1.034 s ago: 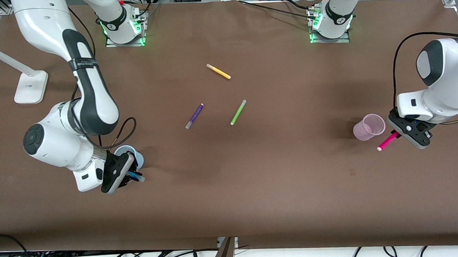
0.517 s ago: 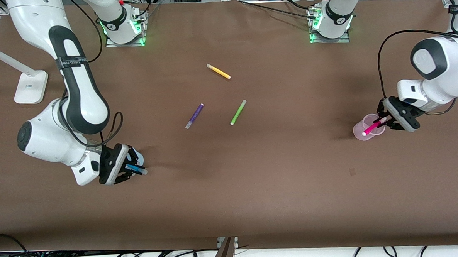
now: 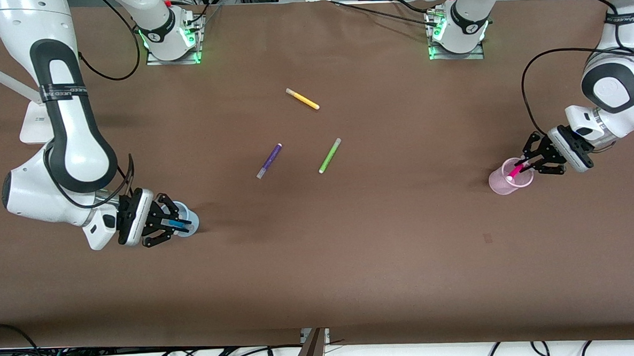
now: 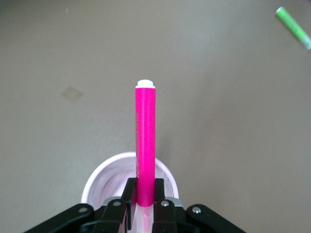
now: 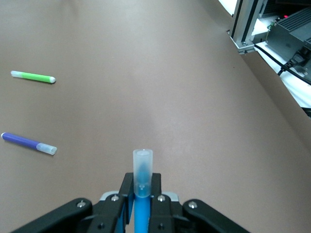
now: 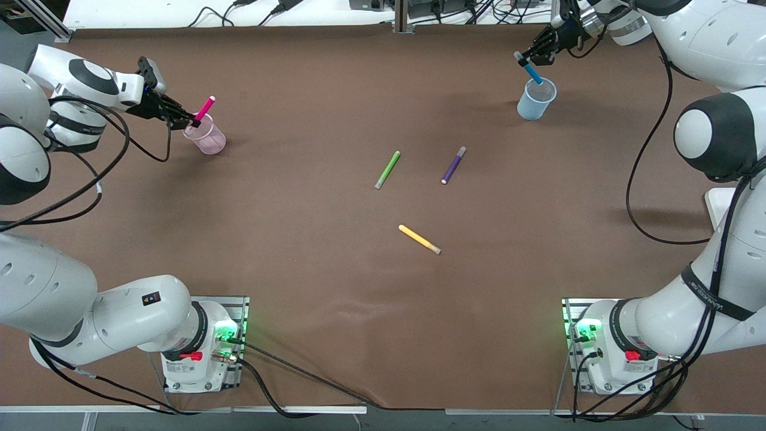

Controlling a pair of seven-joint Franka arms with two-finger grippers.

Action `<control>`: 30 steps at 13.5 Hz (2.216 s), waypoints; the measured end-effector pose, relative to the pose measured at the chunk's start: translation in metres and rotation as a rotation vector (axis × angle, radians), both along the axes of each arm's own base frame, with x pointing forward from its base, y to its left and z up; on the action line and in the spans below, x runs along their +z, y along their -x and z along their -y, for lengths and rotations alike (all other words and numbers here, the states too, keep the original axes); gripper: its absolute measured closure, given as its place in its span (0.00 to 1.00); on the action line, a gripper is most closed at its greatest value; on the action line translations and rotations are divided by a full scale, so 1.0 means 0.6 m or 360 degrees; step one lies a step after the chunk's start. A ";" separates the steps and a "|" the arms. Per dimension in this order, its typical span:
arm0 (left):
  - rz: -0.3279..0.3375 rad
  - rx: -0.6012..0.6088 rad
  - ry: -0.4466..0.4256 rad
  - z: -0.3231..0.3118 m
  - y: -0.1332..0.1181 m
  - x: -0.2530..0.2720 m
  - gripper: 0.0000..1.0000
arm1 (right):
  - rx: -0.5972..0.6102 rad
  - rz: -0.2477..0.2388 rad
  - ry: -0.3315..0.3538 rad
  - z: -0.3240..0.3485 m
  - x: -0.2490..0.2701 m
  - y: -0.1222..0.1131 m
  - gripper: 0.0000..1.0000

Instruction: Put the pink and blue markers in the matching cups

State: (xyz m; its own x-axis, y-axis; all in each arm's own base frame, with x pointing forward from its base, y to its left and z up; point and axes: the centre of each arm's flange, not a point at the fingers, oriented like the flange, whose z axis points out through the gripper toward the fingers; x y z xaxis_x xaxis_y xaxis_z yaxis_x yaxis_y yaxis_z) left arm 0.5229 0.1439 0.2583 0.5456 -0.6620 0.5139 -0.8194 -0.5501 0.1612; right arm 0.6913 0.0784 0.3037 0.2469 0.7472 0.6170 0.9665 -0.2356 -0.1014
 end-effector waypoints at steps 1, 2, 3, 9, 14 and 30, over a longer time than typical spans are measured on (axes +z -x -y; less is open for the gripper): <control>0.0012 -0.0003 0.0031 -0.001 0.002 -0.012 0.82 | 0.0009 -0.0004 -0.0019 0.003 -0.003 0.002 0.83; 0.0016 -0.0007 0.0043 -0.002 0.002 -0.018 0.82 | 0.0013 -0.0010 -0.0033 0.004 -0.006 0.004 0.83; 0.0021 -0.0011 0.0045 -0.002 0.000 -0.019 0.82 | 0.0016 -0.0014 -0.0052 0.005 -0.012 0.008 0.83; 0.0021 -0.0019 0.0081 -0.004 -0.009 -0.017 0.68 | 0.0010 -0.0049 -0.0129 0.036 -0.038 0.023 0.57; 0.0040 -0.0047 0.0115 -0.011 -0.041 -0.017 0.15 | -0.0245 -0.0200 -0.0159 0.040 0.004 0.013 0.03; -0.0734 0.1112 -0.0528 0.217 -0.144 0.432 0.00 | -0.1672 -0.0990 0.0939 -0.008 0.355 0.121 0.00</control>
